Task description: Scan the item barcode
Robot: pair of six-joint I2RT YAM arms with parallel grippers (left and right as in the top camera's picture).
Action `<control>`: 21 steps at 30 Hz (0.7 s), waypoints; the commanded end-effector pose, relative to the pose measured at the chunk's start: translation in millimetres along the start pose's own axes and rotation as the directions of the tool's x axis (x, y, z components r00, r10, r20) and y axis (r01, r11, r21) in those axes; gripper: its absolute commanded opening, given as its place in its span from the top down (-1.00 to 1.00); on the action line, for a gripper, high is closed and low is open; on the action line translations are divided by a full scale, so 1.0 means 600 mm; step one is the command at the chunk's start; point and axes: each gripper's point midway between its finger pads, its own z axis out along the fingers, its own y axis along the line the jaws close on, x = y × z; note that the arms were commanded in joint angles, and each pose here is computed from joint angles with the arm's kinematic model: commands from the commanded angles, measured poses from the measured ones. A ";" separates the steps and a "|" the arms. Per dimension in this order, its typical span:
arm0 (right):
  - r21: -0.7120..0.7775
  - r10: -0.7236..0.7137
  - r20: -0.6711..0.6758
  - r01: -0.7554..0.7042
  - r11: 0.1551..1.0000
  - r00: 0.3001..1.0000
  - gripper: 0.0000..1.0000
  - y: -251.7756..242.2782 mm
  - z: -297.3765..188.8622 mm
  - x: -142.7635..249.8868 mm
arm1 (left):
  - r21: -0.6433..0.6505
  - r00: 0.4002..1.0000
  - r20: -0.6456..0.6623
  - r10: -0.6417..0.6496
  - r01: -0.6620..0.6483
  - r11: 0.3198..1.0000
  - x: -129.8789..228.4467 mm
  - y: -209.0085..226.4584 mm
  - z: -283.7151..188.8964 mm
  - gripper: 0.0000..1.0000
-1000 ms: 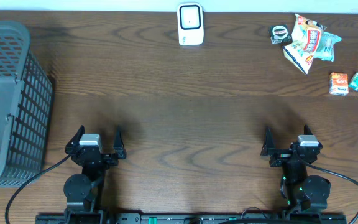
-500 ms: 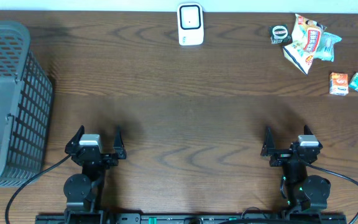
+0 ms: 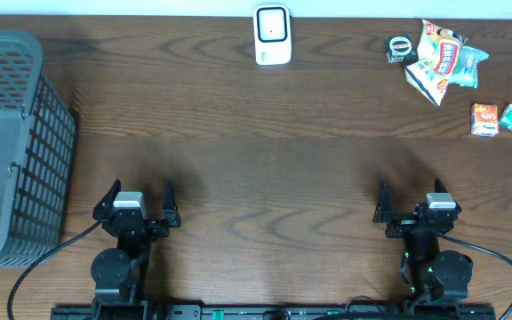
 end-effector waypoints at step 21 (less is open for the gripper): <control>0.016 0.014 0.002 -0.014 1.000 1.000 -0.99 -0.005 0.000 0.001 | 0.003 0.999 -0.049 0.002 -0.002 1.000 0.024 0.000 0.000 -0.95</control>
